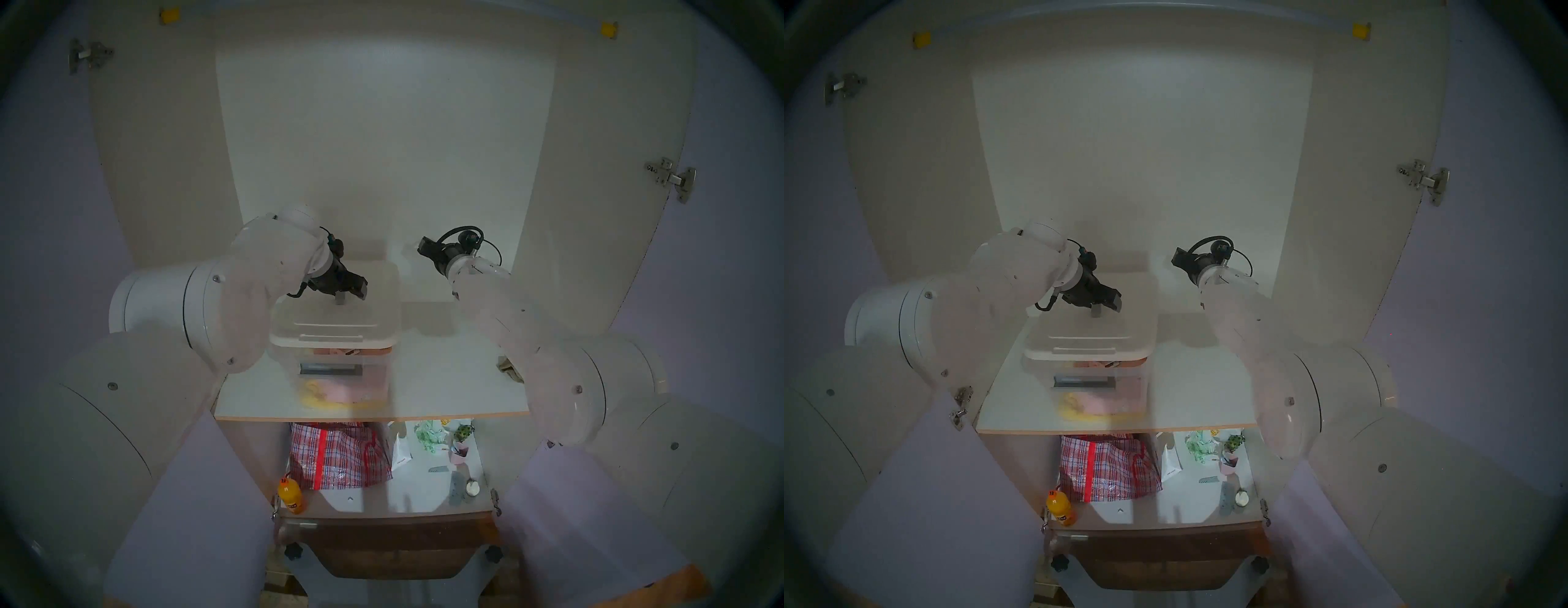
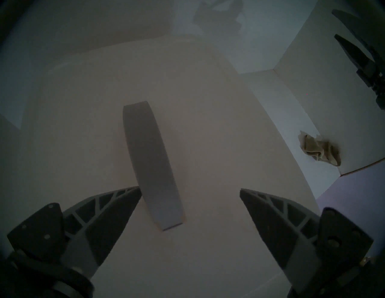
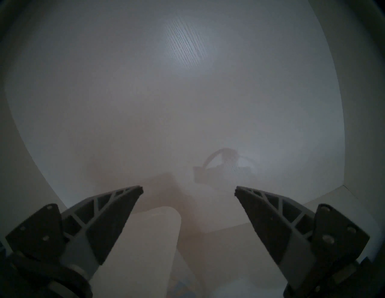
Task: Take socks out of the storage bin, place them on top of the cabinet, and put the lid back on the bin
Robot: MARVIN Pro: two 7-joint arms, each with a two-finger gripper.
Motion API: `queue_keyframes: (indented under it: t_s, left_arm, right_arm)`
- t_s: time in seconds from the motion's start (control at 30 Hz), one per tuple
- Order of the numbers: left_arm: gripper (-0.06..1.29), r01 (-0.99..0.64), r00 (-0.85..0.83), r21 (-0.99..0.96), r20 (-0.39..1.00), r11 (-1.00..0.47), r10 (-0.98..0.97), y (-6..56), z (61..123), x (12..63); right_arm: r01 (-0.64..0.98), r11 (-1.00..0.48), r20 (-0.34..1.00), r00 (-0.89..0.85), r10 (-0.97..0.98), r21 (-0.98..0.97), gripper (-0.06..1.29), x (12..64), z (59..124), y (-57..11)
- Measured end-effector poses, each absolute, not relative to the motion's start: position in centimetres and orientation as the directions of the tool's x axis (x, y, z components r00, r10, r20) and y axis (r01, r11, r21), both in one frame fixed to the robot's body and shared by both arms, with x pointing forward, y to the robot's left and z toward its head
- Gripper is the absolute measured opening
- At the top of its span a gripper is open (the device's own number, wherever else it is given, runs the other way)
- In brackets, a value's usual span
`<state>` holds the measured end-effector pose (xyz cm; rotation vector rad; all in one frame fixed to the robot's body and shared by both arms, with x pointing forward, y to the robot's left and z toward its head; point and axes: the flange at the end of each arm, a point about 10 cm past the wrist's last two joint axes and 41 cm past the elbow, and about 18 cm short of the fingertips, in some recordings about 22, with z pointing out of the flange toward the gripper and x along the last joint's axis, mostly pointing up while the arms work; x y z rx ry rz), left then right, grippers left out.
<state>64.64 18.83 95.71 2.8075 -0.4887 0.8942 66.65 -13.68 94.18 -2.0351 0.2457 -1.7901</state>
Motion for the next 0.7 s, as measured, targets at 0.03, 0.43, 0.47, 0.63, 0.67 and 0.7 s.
queue_keyframes:
  t_s: [0.03,0.43,0.47,0.63,0.67,0.7]
  left_arm:
    - [1.26,-0.350,0.765,0.031,0.587,-0.936,-0.266,18.9,95.6,64.7]
    - [1.26,-0.291,0.718,-0.097,0.635,-0.952,-0.285,19.7,95.0,65.4]
    - [1.26,-0.289,0.716,-0.096,0.638,-0.952,-0.282,19.6,94.9,65.4]
    - [1.26,-0.280,0.704,-0.074,0.662,-0.957,-0.257,19.2,94.4,65.4]
    - [1.26,-0.280,0.702,-0.069,0.666,-0.958,-0.253,19.1,94.3,65.4]
    - [1.22,-0.279,0.699,-0.067,0.669,-0.958,-0.251,19.0,94.3,65.4]
  right_arm:
    - [0.139,-0.897,0.904,0.157,-0.397,-0.419,1.21,66.6,94.2,-13.7]
    - [0.139,-0.897,0.904,0.157,-0.398,-0.419,1.21,66.6,94.2,-13.7]
    - [0.139,-0.897,0.904,0.157,-0.398,-0.419,1.21,66.6,94.2,-13.7]
    - [0.139,-0.897,0.904,0.157,-0.398,-0.419,1.21,66.6,94.2,-13.7]
    - [0.139,-0.897,0.904,0.157,-0.398,-0.419,1.21,66.6,94.2,-13.7]
    - [0.139,-0.897,0.904,0.157,-0.398,-0.419,1.21,66.6,94.2,-13.7]
